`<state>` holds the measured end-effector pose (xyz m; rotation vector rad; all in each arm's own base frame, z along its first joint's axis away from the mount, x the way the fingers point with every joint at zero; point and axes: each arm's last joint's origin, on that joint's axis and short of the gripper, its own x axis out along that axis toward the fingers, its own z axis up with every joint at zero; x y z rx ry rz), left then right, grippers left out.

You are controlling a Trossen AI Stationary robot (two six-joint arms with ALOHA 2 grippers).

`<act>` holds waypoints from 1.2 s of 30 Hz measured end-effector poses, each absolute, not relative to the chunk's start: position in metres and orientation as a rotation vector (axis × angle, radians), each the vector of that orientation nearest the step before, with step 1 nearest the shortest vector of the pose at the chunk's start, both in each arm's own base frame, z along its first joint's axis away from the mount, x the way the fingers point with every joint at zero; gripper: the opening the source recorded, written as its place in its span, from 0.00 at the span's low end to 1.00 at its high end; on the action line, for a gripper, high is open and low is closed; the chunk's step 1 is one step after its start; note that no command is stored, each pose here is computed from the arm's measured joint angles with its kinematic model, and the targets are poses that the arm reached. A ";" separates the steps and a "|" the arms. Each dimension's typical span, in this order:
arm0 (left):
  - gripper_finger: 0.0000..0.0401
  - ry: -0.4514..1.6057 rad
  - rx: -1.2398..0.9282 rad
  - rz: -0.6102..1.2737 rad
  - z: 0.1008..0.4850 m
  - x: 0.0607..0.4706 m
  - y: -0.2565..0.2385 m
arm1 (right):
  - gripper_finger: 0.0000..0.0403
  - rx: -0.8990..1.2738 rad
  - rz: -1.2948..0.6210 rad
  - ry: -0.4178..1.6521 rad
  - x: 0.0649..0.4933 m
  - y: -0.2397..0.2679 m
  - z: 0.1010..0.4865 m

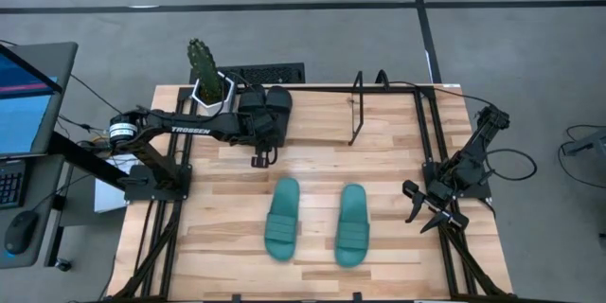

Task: Pick and place slides into the shelf
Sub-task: Put the black slide on the shelf

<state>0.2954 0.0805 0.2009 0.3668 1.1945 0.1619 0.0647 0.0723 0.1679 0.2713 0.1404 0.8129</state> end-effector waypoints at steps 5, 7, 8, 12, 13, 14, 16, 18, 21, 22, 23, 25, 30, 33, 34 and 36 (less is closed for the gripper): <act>0.08 1.195 0.368 0.162 0.201 0.295 0.080 | 0.42 0.271 0.813 0.140 0.065 0.072 0.168; 0.08 1.196 0.371 0.160 0.201 0.295 0.080 | 0.42 0.271 0.813 0.140 0.065 0.072 0.168; 0.08 1.196 0.372 0.160 0.201 0.295 0.080 | 0.42 0.271 0.813 0.140 0.065 0.072 0.168; 0.08 1.196 0.372 0.160 0.201 0.295 0.080 | 0.42 0.271 0.813 0.140 0.065 0.072 0.168; 0.08 1.195 0.371 0.159 0.201 0.295 0.080 | 0.42 0.271 0.813 0.140 0.065 0.072 0.168; 0.08 1.195 0.370 0.158 0.201 0.295 0.080 | 0.42 0.271 0.813 0.140 0.065 0.072 0.168; 0.08 1.195 0.370 0.158 0.201 0.295 0.080 | 0.42 0.271 0.813 0.140 0.065 0.072 0.168; 0.08 1.195 0.370 0.157 0.201 0.295 0.080 | 0.42 0.271 0.813 0.140 0.065 0.072 0.168; 0.08 1.195 0.370 0.158 0.201 0.295 0.080 | 0.42 0.272 0.813 0.140 0.065 0.072 0.168; 0.08 1.196 0.370 0.158 0.201 0.295 0.080 | 0.42 0.271 0.813 0.140 0.065 0.072 0.168; 0.08 1.196 0.370 0.158 0.201 0.295 0.081 | 0.42 0.271 0.813 0.140 0.065 0.072 0.168; 0.08 1.196 0.370 0.158 0.201 0.295 0.081 | 0.42 0.271 0.813 0.140 0.065 0.072 0.168; 0.08 1.197 0.369 0.157 0.201 0.295 0.080 | 0.42 0.271 0.813 0.141 0.065 0.072 0.168; 0.13 1.200 0.369 0.157 0.201 0.295 0.080 | 0.42 0.271 0.813 0.140 0.065 0.072 0.168; 0.15 1.200 0.369 0.157 0.201 0.295 0.080 | 0.42 0.271 0.813 0.140 0.065 0.072 0.168; 0.21 1.202 0.370 0.159 0.201 0.295 0.080 | 0.42 0.271 0.813 0.140 0.065 0.072 0.168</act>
